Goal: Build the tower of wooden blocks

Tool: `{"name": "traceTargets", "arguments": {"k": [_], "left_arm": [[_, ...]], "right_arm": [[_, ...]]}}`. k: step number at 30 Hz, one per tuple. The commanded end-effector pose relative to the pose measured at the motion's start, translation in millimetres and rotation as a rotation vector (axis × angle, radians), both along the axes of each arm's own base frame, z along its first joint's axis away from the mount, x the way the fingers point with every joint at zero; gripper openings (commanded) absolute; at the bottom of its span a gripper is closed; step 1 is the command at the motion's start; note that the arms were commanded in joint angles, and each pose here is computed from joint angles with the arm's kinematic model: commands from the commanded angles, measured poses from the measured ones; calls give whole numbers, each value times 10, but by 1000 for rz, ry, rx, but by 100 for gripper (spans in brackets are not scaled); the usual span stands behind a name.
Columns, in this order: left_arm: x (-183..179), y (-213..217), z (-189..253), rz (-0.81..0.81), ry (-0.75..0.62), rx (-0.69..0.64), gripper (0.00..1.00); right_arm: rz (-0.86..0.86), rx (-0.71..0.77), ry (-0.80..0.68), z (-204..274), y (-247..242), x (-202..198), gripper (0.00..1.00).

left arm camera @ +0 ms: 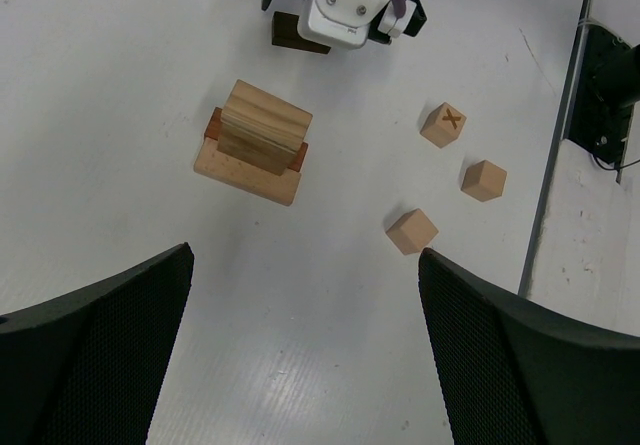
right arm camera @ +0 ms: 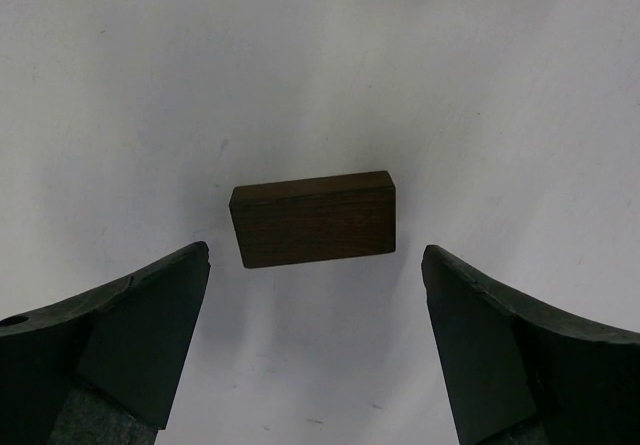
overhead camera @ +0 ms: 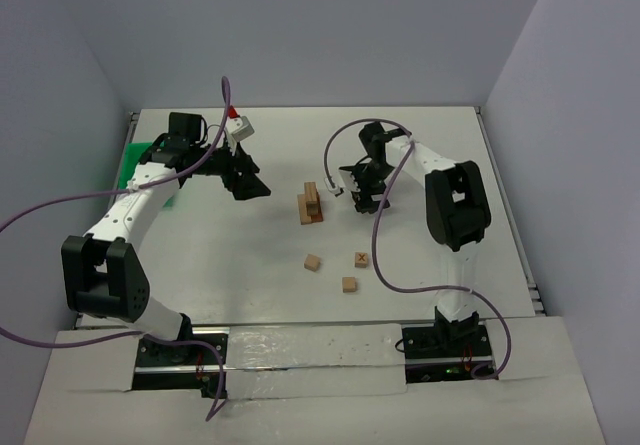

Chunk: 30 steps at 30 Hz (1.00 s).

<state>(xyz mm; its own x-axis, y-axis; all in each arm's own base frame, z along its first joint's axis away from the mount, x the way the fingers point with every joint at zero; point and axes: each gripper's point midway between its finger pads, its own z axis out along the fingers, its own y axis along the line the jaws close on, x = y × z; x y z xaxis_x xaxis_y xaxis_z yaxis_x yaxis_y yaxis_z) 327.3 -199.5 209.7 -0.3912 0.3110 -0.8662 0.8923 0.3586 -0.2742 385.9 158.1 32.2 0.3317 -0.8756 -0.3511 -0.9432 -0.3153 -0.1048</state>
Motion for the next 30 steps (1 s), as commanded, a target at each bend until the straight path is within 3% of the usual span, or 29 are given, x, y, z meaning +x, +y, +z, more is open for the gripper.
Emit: {"name": "traceTargets", "arguments": {"k": [1, 7, 11, 17, 20, 24, 30], "left_arm": [[17, 0, 125, -1, -54, -24, 99], [24, 5, 122, -1, -54, -22, 99], [27, 1, 114, -3, -51, -25, 99], [54, 12, 126, 1, -64, -14, 99], [58, 12, 128, 1, -66, -14, 99], [51, 12, 134, 5, -69, -18, 99], [162, 103, 183, 57, -49, -50, 99]], "right_arm": [[49, 6, 6, 10, 89, 42, 93], [54, 1, 24, -21, 125, 41, 93], [57, -10, 24, -38, 109, 37, 85], [43, -13, 13, -63, 95, 30, 54], [26, -5, 1, -10, 96, 36, 44], [0, 6, -24, 174, 76, 6, 35], [-121, 82, -28, 678, 144, -49, 29]]}}
